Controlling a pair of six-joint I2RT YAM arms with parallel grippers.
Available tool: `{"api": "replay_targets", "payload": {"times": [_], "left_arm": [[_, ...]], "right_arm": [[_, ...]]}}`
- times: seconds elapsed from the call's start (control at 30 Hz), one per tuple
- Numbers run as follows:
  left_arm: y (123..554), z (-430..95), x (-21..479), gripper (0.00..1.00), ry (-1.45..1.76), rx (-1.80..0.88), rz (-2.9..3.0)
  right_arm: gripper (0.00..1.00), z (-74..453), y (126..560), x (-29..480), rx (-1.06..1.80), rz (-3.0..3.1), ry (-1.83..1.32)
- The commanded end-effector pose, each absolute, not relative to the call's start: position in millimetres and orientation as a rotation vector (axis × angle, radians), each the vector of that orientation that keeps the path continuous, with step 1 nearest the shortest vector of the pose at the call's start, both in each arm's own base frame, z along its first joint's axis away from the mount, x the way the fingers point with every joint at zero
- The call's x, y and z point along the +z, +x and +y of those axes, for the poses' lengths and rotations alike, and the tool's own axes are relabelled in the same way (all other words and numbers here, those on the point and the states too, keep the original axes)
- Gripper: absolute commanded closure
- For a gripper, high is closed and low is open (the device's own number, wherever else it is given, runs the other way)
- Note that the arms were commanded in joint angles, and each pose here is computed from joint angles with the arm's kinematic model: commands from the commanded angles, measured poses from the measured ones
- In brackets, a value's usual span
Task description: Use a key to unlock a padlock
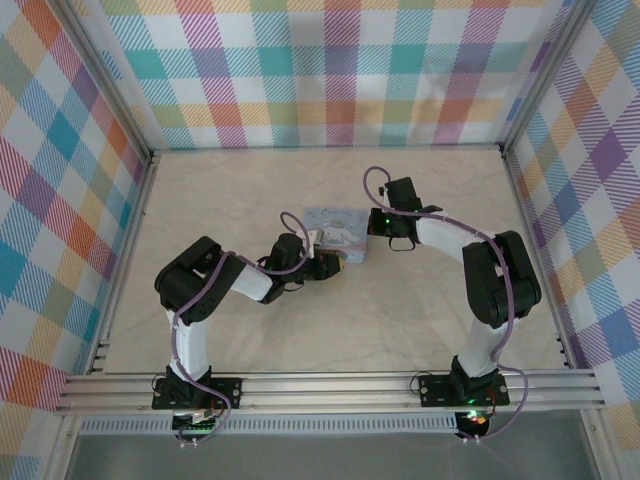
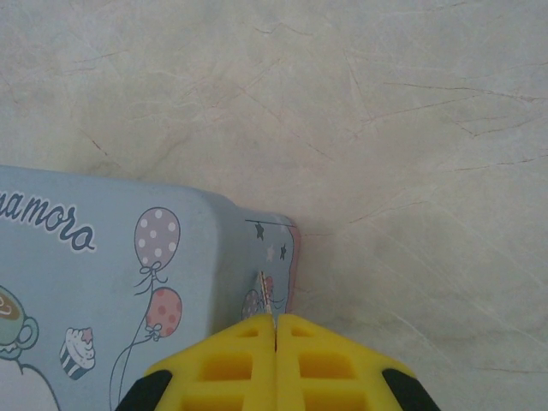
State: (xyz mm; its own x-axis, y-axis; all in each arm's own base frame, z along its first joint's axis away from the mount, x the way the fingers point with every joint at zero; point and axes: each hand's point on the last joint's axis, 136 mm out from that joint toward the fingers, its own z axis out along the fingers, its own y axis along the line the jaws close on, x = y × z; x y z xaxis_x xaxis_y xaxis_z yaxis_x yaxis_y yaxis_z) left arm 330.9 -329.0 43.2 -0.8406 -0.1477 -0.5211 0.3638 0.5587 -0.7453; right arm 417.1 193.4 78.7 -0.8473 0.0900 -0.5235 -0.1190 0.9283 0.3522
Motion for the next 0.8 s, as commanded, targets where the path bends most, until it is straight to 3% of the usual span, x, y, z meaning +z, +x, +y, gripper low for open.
{"api": "replay_targets", "payload": {"times": [0.0,0.47,0.77], "left_arm": [[300.9,-306.4,-11.7,0.83,0.014,-1.212,2.568],[319.4,-328.5,33.9,0.83,-0.046,-1.310,2.576],[342.6,-345.6,60.1,0.83,-0.131,-1.379,2.531]], "right_arm": [[1.00,191.7,414.5,81.8,0.517,2.534,-0.036],[1.00,142.2,405.0,107.7,0.544,2.466,0.100],[1.00,150.1,364.4,158.5,0.844,2.284,0.076]]}}
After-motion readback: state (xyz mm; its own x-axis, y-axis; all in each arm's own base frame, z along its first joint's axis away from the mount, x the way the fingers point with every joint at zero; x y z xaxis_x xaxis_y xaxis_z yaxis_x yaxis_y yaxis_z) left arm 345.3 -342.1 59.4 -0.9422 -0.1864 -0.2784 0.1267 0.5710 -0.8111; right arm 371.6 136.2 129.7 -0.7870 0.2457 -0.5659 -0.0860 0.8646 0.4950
